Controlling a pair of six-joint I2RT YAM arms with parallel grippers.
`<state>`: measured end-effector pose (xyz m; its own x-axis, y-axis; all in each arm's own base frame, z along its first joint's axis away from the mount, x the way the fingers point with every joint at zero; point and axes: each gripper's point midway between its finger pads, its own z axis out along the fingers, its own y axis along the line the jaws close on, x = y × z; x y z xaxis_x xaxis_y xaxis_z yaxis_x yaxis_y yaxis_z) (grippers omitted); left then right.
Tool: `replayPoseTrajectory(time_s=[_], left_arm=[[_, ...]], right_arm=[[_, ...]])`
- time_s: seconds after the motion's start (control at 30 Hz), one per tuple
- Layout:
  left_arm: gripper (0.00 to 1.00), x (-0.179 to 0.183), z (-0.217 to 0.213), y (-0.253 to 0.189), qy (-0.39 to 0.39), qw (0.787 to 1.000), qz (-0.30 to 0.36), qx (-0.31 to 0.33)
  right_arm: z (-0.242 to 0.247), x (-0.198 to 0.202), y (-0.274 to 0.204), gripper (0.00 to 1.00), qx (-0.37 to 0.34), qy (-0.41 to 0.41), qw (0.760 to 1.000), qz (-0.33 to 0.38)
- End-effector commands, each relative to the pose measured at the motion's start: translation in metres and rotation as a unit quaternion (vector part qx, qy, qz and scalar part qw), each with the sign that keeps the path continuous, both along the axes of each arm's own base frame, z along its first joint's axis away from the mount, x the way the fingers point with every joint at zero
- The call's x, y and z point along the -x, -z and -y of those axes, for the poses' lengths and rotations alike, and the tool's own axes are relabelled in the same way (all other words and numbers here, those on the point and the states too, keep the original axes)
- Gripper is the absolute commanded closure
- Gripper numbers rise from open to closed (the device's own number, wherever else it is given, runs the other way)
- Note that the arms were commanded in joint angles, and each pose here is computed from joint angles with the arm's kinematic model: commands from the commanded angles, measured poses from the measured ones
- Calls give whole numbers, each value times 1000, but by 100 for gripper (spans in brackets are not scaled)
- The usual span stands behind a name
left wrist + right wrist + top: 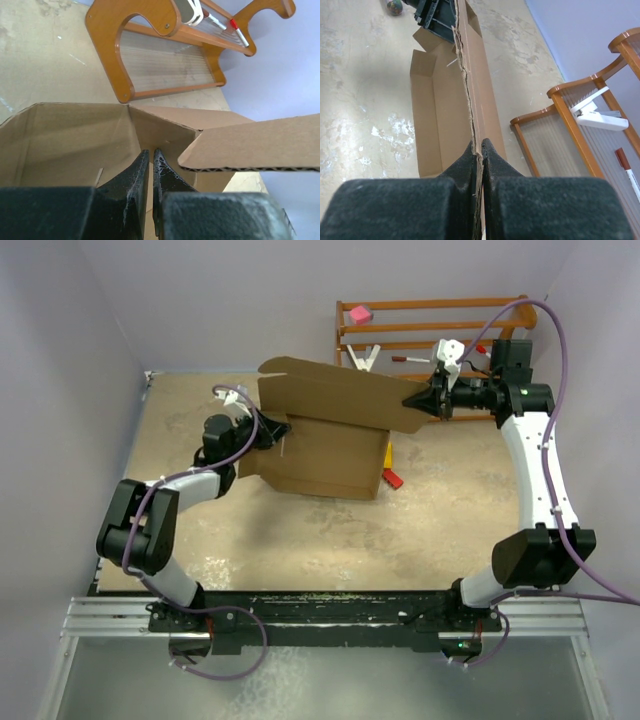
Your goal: Fold the paper box
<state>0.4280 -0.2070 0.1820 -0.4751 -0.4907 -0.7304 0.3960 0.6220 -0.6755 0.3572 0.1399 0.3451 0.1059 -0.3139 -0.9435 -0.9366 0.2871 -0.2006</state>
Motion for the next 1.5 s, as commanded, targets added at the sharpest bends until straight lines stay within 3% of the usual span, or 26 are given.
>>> replayPoseTrajectory(time_s=[0.0, 0.23, 0.67, 0.8, 0.9, 0.97, 1.1, 1.3, 1.47], left_arm=[[89, -10, 10, -43, -3, 997, 56, 55], [88, -12, 15, -52, 8, 995, 70, 73], [80, 40, -32, -22, -24, 996, 32, -80], [77, 59, -76, -19, -81, 983, -3, -162], [75, 65, -121, -32, -140, 972, -10, -189], [67, 65, -140, -38, -168, 966, -13, -196], [46, 62, -139, -20, -152, 965, -49, -207], [42, 44, -114, 8, -78, 976, -58, -192], [42, 26, -112, 26, -78, 977, -63, -190]], right_arm=[[-8, 7, 1, 100, -29, -23, 999, -27], [-6, 6, 3, 100, -25, -18, 999, -28], [1, -6, 3, 100, -9, 14, 1000, -11], [1, -5, 4, 100, -8, 10, 1000, -10], [1, -4, 6, 100, -8, 10, 1000, -14], [2, -4, 8, 100, -6, 11, 1000, -17], [2, -4, 9, 100, -6, 11, 1000, -19], [1, -4, 12, 100, -7, 7, 1000, -25], [1, -4, 14, 100, -7, 6, 1000, -29]])
